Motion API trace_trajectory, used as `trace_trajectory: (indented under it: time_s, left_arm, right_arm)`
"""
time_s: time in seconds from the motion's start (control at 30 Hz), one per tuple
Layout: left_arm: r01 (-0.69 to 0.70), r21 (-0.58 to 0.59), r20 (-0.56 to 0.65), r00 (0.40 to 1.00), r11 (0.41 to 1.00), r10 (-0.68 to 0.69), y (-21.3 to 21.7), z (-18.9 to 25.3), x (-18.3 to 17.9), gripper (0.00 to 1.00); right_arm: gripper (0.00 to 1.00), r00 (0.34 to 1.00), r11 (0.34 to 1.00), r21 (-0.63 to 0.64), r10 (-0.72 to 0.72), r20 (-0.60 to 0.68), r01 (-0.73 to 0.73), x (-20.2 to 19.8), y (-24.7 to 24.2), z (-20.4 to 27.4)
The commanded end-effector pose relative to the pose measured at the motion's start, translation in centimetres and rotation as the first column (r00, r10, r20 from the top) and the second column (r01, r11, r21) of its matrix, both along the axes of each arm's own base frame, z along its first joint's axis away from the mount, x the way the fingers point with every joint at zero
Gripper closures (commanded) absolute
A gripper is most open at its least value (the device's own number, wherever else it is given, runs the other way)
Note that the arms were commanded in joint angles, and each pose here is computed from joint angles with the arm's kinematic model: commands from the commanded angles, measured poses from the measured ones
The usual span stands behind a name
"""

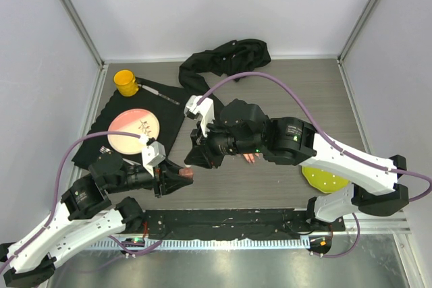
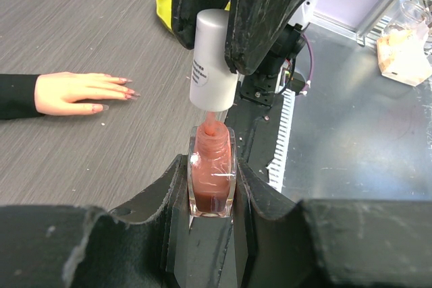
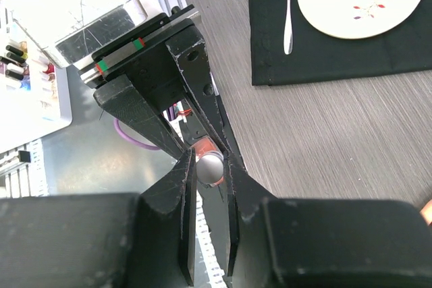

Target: Paint the nails

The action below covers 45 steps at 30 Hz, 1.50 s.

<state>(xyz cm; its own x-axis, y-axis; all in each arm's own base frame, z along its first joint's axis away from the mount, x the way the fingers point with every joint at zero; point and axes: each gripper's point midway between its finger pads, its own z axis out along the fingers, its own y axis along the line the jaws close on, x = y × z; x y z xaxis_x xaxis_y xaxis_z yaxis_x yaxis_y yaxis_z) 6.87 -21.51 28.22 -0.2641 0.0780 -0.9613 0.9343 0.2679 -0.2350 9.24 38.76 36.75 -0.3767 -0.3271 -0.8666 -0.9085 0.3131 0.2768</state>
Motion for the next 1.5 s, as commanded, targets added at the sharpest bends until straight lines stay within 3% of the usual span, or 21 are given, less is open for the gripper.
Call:
trace_trajectory:
  time_s: [0.0, 1.47]
  left_arm:
    - [0.0, -0.043, 0.048, 0.999, 0.999, 0.002, -0.1, 1.9, 0.2, 1.0]
    - [-0.06, -0.064, 0.073, 0.995, 0.996, 0.064, 0.7, 2.4, 0.8, 1.0]
  right_arm:
    - [0.99, 0.999, 0.997, 0.08, -0.023, 0.048, 0.02, 0.3, -0.5, 2.9]
    - [0.99, 0.994, 0.992, 0.1, -0.079, 0.069, 0.072, 0.9, -2.1, 3.5]
